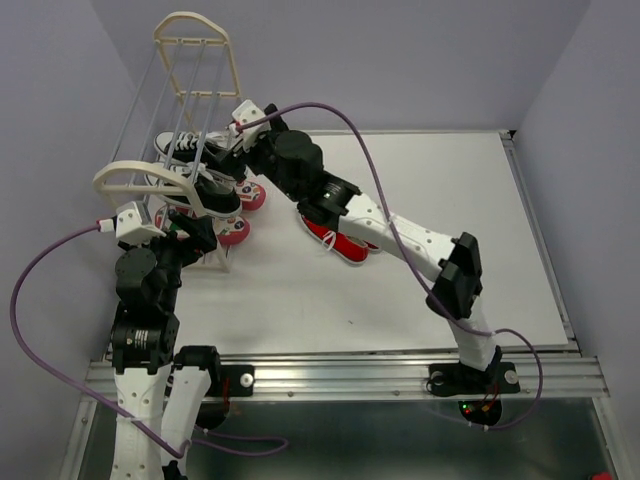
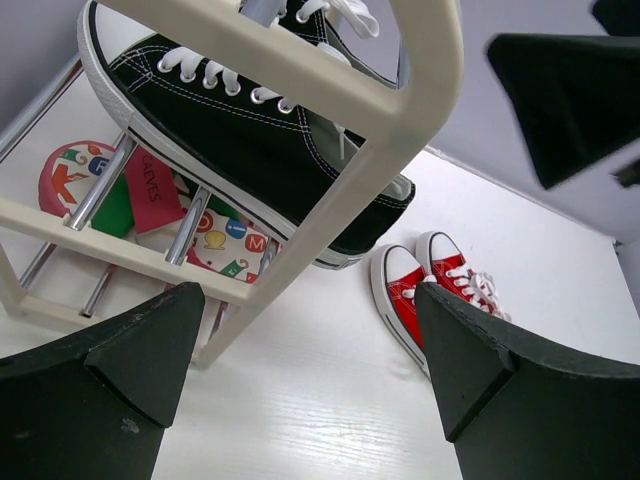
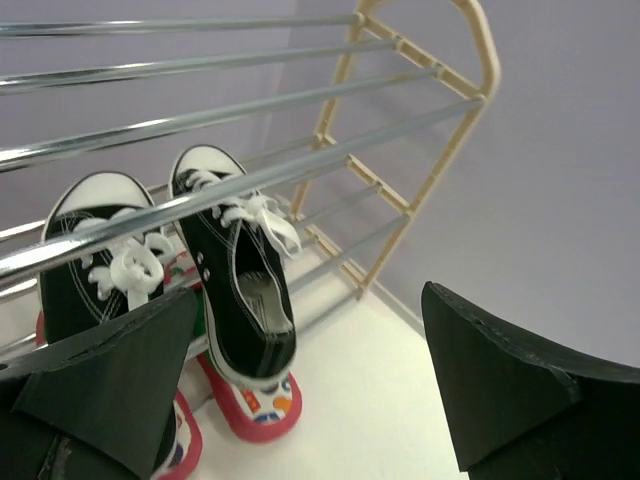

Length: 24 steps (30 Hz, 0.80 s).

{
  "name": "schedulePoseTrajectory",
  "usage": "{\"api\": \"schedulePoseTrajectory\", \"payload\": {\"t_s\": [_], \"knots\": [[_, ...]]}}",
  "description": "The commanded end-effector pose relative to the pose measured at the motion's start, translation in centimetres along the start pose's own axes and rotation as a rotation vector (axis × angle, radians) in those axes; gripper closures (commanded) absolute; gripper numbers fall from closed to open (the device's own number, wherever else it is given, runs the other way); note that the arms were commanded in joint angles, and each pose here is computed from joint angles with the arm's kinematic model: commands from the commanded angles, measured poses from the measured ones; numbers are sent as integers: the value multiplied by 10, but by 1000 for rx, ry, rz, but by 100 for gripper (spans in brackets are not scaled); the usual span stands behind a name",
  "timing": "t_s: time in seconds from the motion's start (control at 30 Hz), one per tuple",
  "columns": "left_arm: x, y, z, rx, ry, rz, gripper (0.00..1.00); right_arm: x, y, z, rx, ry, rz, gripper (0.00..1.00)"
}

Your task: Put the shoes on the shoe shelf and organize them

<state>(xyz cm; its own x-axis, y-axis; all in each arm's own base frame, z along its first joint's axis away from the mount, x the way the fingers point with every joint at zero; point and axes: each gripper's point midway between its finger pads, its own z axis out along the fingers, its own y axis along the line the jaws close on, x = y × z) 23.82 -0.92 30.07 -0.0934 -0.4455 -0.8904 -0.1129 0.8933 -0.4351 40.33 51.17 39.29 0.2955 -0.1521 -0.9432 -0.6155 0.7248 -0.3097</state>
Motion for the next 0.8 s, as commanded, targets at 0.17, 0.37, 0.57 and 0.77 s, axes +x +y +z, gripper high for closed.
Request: {"api": "schedulePoseTrajectory", "payload": {"t_s": [0.17, 0.37, 0.57, 0.77], "knots": [[-13, -5, -4, 14, -25, 12, 1, 123, -134, -128, 211, 387, 403, 0], [-9, -7, -3, -12, 62, -1, 1, 211, -162, -210, 284, 608, 402, 0], [-25, -27, -5, 48, 61, -33, 1, 279, -143, -267, 259, 861, 408, 0], [-48, -45, -12, 95, 44, -41, 1, 309, -119, -290, 133, 953, 357, 0]]}}
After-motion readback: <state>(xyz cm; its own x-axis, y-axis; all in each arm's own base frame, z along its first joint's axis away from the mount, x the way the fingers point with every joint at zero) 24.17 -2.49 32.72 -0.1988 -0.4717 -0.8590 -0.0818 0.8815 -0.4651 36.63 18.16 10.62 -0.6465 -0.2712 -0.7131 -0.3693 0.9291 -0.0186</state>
